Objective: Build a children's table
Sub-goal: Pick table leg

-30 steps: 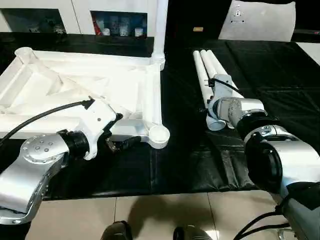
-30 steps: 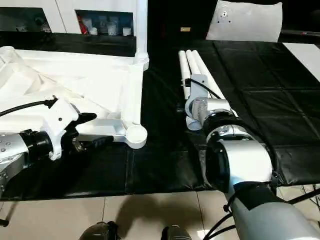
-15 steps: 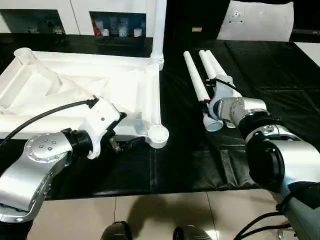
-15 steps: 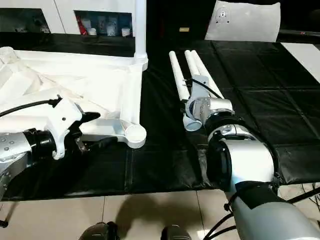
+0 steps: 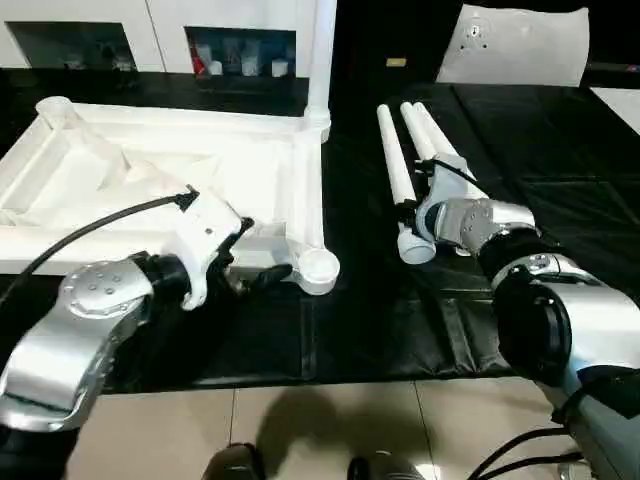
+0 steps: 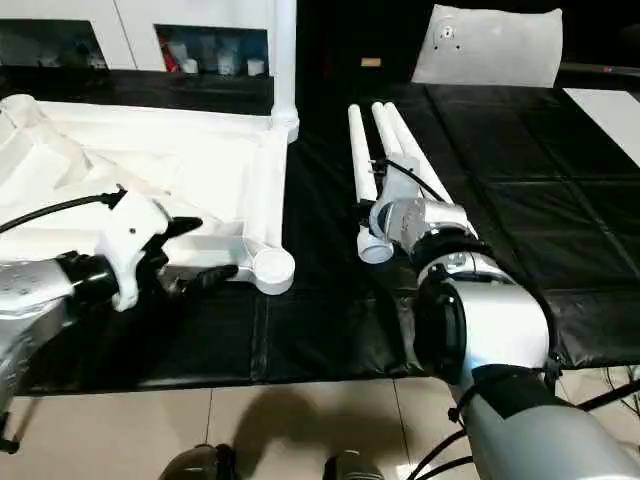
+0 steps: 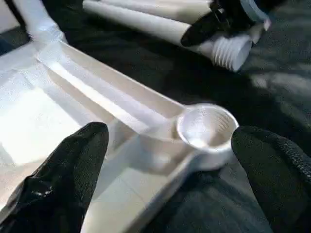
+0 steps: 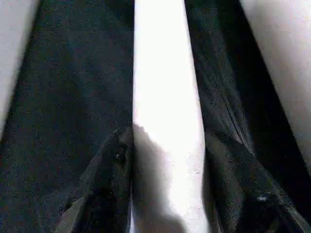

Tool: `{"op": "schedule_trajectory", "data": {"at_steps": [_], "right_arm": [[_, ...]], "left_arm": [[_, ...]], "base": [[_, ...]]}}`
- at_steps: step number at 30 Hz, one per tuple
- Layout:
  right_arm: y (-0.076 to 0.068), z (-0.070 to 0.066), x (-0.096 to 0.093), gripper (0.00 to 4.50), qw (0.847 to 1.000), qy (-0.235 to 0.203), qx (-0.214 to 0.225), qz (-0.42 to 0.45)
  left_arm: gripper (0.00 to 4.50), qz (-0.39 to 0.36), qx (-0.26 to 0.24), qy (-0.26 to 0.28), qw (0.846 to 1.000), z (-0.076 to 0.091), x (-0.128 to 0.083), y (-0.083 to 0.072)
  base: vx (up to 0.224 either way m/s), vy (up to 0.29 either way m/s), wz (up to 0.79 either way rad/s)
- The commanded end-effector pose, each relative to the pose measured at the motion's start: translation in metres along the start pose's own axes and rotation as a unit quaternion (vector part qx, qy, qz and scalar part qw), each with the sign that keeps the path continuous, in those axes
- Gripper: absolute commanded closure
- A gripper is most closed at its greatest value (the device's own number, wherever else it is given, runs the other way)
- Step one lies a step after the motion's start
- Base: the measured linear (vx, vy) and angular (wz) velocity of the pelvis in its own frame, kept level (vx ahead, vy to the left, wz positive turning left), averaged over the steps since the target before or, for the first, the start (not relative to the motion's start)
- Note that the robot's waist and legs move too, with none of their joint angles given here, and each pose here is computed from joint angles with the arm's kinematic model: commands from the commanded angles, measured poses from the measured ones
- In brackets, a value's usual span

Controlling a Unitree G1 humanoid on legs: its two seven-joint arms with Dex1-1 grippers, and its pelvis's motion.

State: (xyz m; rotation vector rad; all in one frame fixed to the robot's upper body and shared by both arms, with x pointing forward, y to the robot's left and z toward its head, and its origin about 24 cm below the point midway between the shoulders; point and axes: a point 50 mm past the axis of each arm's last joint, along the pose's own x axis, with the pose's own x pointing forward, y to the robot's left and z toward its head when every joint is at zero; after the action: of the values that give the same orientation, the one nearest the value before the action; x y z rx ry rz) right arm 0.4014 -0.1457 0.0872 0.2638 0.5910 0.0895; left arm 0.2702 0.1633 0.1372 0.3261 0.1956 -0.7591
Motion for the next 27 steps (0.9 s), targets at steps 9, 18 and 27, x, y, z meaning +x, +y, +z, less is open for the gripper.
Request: {"op": "schedule_trajectory", "data": {"at_steps": [9,18,27], "right_arm": [[0.009,0.032,-0.007,2.63,0.981,-0.180,0.043,0.063],[0.011,0.024,-0.031,2.63,0.917,-0.252,0.123,0.283],[0.013,-0.009,-0.075,2.63,0.855,-0.239,0.107,0.448]], "left_arm": [[0.00,0.040,-0.013,-0.043,0.998,0.010,0.024,0.006],[0.00,0.070,-0.123,-0.118,0.983,0.037,0.049,0.020],[0.00,0.000,-0.268,-0.200,0.942,0.079,0.073,0.016]], "base": [[0.000,0.000,0.00],[0.000,0.000,0.00],[0.000,0.000,0.00]]}}
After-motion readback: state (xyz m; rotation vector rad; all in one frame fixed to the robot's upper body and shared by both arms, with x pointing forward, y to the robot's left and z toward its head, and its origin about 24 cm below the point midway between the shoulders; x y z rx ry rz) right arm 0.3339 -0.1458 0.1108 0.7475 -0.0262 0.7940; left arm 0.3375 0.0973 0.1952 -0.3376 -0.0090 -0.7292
